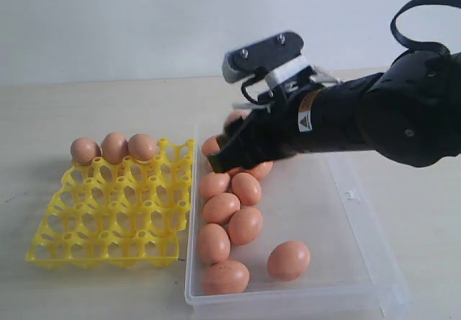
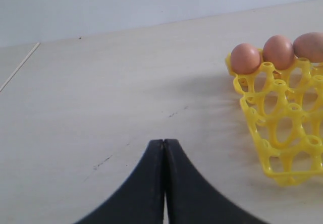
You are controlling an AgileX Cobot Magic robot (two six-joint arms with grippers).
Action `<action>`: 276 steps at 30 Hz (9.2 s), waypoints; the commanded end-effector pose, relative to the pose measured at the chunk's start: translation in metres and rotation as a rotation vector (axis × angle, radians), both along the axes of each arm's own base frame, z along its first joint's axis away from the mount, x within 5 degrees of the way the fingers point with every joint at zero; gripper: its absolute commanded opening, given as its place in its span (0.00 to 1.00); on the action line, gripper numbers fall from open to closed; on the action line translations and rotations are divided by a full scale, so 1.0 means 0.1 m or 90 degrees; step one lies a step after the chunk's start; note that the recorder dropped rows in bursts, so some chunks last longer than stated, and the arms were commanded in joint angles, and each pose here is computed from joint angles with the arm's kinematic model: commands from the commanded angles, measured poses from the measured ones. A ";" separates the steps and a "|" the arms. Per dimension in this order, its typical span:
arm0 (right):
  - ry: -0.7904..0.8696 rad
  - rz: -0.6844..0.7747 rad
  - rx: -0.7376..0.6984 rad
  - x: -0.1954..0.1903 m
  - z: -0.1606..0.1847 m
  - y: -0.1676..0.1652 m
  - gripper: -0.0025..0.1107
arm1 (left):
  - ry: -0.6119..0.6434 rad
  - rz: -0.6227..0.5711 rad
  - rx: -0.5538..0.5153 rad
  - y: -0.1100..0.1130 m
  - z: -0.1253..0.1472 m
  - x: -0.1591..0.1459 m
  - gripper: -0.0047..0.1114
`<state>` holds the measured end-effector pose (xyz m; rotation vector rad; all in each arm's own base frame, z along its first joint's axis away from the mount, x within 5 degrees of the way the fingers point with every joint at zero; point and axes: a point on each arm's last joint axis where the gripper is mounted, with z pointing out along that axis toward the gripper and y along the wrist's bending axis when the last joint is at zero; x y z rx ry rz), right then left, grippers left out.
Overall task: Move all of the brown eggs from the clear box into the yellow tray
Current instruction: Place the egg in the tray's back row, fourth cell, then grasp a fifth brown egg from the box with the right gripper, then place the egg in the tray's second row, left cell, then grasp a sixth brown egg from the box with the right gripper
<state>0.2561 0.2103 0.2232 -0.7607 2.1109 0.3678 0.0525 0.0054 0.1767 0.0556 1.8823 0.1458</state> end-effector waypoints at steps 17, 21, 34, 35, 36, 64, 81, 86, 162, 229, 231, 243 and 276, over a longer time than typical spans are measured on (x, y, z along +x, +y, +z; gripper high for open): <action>-0.186 0.137 0.034 0.80 -0.79 0.78 0.02 | -0.012 -0.003 -0.004 0.00 0.02 0.00 0.04; -0.166 0.136 0.009 0.90 -0.92 0.85 0.02 | -0.012 -0.003 -0.004 0.00 0.02 0.00 0.04; -0.166 0.141 -0.027 1.03 -1.03 0.89 0.20 | -0.012 -0.003 -0.004 0.00 0.02 0.00 0.04; -0.164 0.140 -0.029 1.03 -1.03 0.88 0.25 | -0.012 -0.003 -0.004 0.00 0.02 0.00 0.04; -0.164 0.140 -0.029 1.03 -1.03 0.88 0.31 | -0.012 -0.003 -0.004 0.00 0.02 0.00 0.04; 0.152 -0.069 -0.213 0.26 0.17 -0.01 0.55 | -0.012 -0.003 -0.004 0.00 0.02 0.00 0.04; 0.329 -0.185 -0.064 -0.14 -0.51 -0.15 0.61 | -0.012 -0.003 -0.004 0.00 0.02 0.00 0.04; 0.337 -0.193 -0.070 -0.10 -0.61 -0.15 0.61 | -0.012 -0.003 -0.004 0.00 0.02 0.00 0.04; -0.162 0.236 0.010 0.67 -0.91 2.12 0.02 | -0.012 -0.003 -0.004 0.00 0.02 0.00 0.04; 0.280 -0.224 0.102 -0.19 -0.49 -0.11 0.58 | -0.012 -0.003 -0.004 0.00 0.02 0.00 0.04; 0.296 -0.254 0.112 -0.13 -0.55 -0.15 0.58 | -0.012 -0.003 -0.004 0.00 0.02 0.00 0.04; 0.319 -0.291 0.114 0.00 -0.84 -0.09 0.58 | -0.012 -0.003 -0.004 0.00 0.02 0.00 0.04; 0.410 -0.263 -0.024 0.12 -1.12 0.05 0.03 | -0.012 -0.003 -0.004 0.00 0.02 0.00 0.04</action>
